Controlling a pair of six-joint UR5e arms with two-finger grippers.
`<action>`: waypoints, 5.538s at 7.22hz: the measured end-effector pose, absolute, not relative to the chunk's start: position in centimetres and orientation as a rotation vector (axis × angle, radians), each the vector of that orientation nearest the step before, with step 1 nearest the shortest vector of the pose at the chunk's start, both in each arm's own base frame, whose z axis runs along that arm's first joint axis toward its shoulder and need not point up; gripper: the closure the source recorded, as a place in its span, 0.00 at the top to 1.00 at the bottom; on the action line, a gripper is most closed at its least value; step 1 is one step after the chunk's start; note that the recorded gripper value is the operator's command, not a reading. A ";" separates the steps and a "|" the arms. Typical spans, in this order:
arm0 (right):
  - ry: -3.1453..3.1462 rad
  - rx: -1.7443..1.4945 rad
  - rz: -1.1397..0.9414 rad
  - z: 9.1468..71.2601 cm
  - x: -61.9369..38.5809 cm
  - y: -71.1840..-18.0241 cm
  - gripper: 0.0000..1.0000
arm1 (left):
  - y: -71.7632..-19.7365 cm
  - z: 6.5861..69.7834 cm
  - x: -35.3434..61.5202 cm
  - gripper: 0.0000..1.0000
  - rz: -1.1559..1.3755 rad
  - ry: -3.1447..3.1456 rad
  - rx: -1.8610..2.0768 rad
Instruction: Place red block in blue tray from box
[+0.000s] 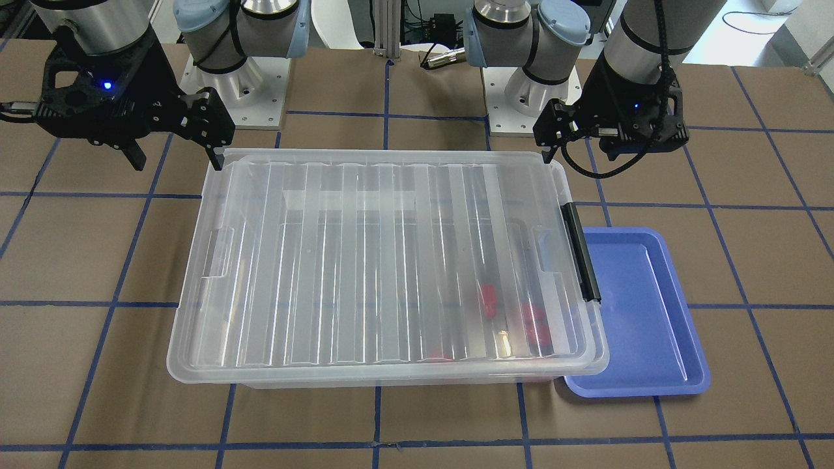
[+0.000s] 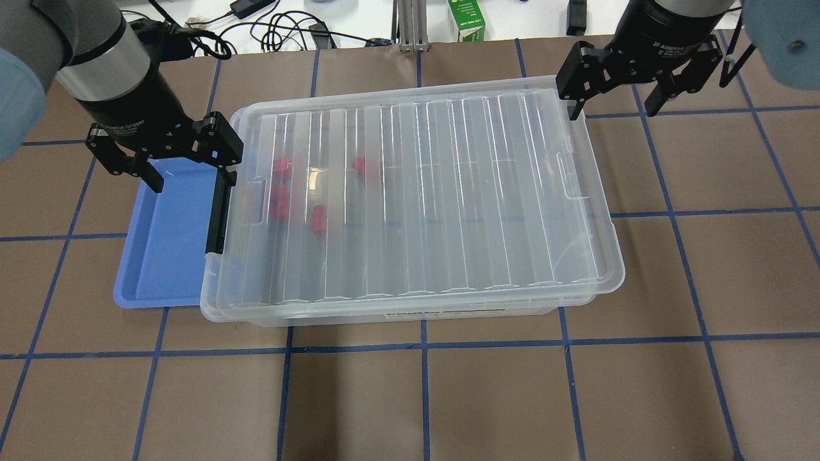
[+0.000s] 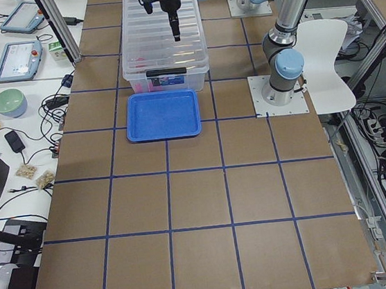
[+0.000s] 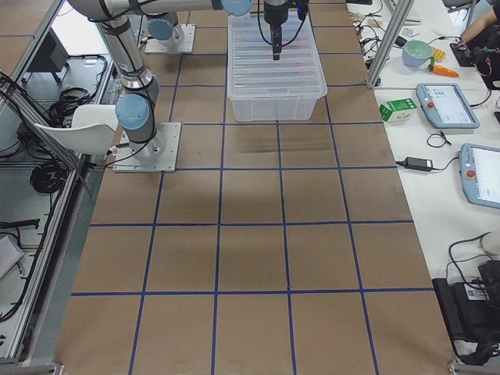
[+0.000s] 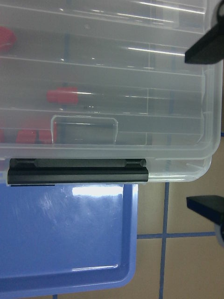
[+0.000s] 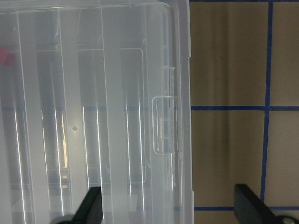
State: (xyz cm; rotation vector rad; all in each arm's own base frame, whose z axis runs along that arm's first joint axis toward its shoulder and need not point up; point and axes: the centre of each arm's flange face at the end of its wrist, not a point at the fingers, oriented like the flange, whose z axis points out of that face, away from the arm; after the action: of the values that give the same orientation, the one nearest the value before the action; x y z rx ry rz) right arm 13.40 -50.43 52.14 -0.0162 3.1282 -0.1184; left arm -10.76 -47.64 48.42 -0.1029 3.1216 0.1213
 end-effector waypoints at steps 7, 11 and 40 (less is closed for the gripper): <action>3.129 -0.002 -0.113 52.1 10.3 -51.2 1.00 | -47.7 48.2 -10.8 1.00 0.130 3.127 -0.106; 3.111 0.028 0.027 43.4 7.5 -54.3 1.00 | -47.7 47.9 -10.8 1.00 0.137 3.122 -0.105; 3.153 -0.059 -0.123 36.9 -13.6 -54.1 1.00 | -52.1 34.0 -14.8 0.82 0.160 3.153 -0.064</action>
State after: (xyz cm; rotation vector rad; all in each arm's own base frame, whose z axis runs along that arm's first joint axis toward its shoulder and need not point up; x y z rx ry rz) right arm -13.58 -54.14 36.89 -0.0590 3.1528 -0.1232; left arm -14.78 -52.07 33.98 -0.0641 3.1525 0.1599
